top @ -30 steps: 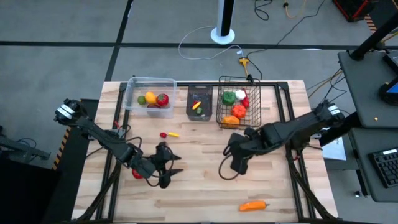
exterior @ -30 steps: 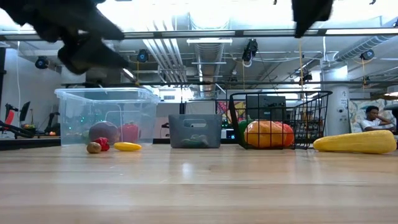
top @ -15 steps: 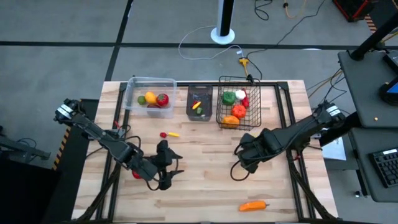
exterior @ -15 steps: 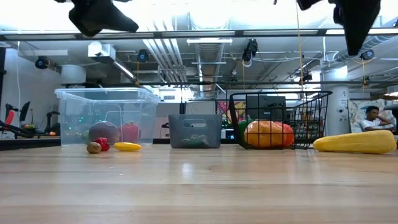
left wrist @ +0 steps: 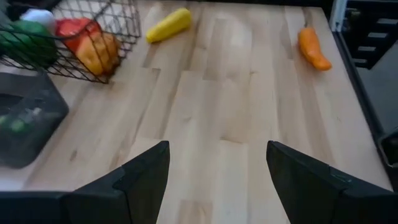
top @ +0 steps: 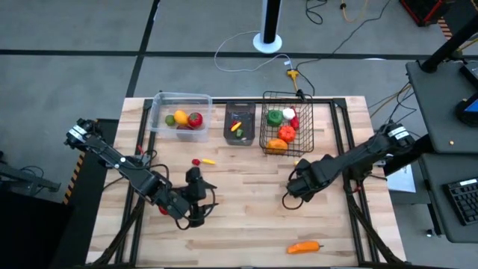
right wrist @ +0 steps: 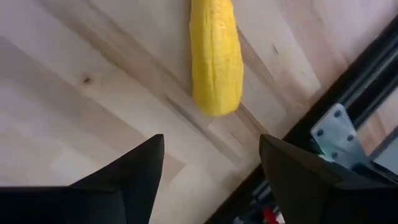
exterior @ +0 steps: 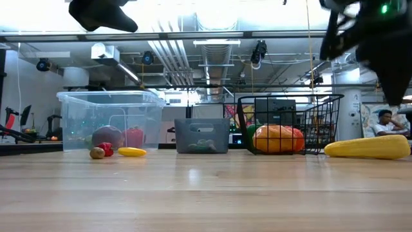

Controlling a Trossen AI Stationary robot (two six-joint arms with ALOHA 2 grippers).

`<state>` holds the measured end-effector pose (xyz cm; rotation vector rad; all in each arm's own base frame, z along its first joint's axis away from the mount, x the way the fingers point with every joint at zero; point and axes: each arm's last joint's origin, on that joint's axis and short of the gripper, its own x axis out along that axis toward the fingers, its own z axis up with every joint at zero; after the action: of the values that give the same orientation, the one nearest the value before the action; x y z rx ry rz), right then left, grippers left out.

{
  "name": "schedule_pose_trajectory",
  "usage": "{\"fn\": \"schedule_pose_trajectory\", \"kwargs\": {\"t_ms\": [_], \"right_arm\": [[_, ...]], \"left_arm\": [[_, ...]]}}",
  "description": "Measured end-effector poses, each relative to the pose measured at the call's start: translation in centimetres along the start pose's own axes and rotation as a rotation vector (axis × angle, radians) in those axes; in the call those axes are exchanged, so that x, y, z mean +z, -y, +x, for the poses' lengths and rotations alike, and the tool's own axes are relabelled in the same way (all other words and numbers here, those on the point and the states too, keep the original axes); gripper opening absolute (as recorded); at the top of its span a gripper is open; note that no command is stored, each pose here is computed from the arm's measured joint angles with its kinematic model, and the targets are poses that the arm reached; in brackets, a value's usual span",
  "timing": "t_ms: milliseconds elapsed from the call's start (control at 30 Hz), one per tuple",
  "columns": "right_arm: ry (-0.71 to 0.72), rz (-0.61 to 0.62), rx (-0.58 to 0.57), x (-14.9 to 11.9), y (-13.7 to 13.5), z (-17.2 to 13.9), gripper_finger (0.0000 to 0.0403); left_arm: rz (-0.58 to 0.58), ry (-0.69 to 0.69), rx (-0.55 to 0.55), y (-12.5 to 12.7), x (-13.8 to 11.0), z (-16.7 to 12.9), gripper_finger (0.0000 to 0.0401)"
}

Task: Sort produce into baskets
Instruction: Put the yellow corn into the wire basket

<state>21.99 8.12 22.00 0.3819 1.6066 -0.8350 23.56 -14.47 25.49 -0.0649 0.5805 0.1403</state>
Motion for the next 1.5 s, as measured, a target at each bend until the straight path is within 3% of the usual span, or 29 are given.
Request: {"fn": "schedule_pose_trajectory", "kwargs": {"t_ms": [500,733,1033,1333,1500], "right_arm": [[-0.048,0.007,-0.001,1.6,1.3,5.8,0.0268],[0.001,0.004,0.077,1.7,0.7,7.7,0.0264],[0.074,0.008,0.088,2.0,0.4,8.0,0.0225],[0.057,-0.017,0.079,2.1,-0.1,8.6,0.0167],[0.039,-0.017,0.169,2.3,-0.5,6.7,0.0158]], "left_arm": [[0.014,0.020,0.036,-0.1,0.1,0.0,0.0251],[0.021,0.021,0.039,-0.1,0.1,0.0,0.0251],[0.020,0.022,0.039,-0.1,0.1,0.0,0.0251],[0.019,0.023,0.039,-0.1,0.1,0.0,0.0251],[0.012,0.023,0.039,-0.1,0.1,0.0,0.0251]]}}
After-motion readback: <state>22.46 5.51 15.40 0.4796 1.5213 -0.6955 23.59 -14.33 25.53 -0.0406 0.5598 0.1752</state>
